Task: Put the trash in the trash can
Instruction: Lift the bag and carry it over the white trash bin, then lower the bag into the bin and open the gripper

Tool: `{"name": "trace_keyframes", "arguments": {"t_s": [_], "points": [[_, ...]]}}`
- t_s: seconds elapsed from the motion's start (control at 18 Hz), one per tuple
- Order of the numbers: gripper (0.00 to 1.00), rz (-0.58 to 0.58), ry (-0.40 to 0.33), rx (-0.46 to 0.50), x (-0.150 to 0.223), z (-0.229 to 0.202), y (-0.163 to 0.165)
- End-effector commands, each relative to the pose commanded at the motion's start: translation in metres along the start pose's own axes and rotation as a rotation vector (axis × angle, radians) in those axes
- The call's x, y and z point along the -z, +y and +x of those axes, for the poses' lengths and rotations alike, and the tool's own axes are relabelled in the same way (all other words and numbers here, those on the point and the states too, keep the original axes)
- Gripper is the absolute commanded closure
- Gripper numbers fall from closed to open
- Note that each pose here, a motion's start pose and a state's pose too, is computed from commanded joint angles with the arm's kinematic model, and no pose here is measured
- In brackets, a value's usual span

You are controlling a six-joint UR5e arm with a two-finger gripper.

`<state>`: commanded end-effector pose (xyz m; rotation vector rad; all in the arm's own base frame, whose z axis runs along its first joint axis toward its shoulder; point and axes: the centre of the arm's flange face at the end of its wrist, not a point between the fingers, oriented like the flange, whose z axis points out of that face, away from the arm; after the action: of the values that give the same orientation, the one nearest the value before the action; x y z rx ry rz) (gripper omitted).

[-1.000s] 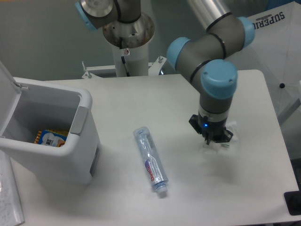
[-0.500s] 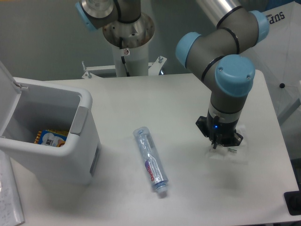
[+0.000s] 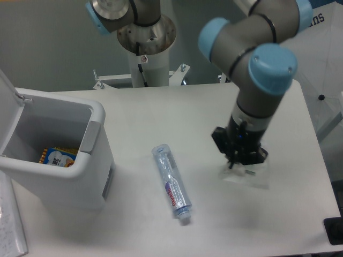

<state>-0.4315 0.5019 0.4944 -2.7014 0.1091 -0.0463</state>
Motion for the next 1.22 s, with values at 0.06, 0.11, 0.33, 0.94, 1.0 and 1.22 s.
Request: {"name": "trace_keyframes", "arguments": {"t_s": [0.06,0.11,0.33,0.94,1.0,1.22], "points": [[1.00,0.058,0.001,0.021,0.016,0.015,-0.012],[1.00,0.090,0.002,0.045,0.027,0.028,-0.021],[1.00,0.170,-0.007,0.052,0.047,0.094,-0.069],[1.00,0.310,0.253,0.041,0.044,0.207,-0.111],[1.00,0.303,0.264,0.035,0.042,0.218,-0.108],[1.00,0.285,0.295,0.020,0.022,0.238,-0.105]]}}
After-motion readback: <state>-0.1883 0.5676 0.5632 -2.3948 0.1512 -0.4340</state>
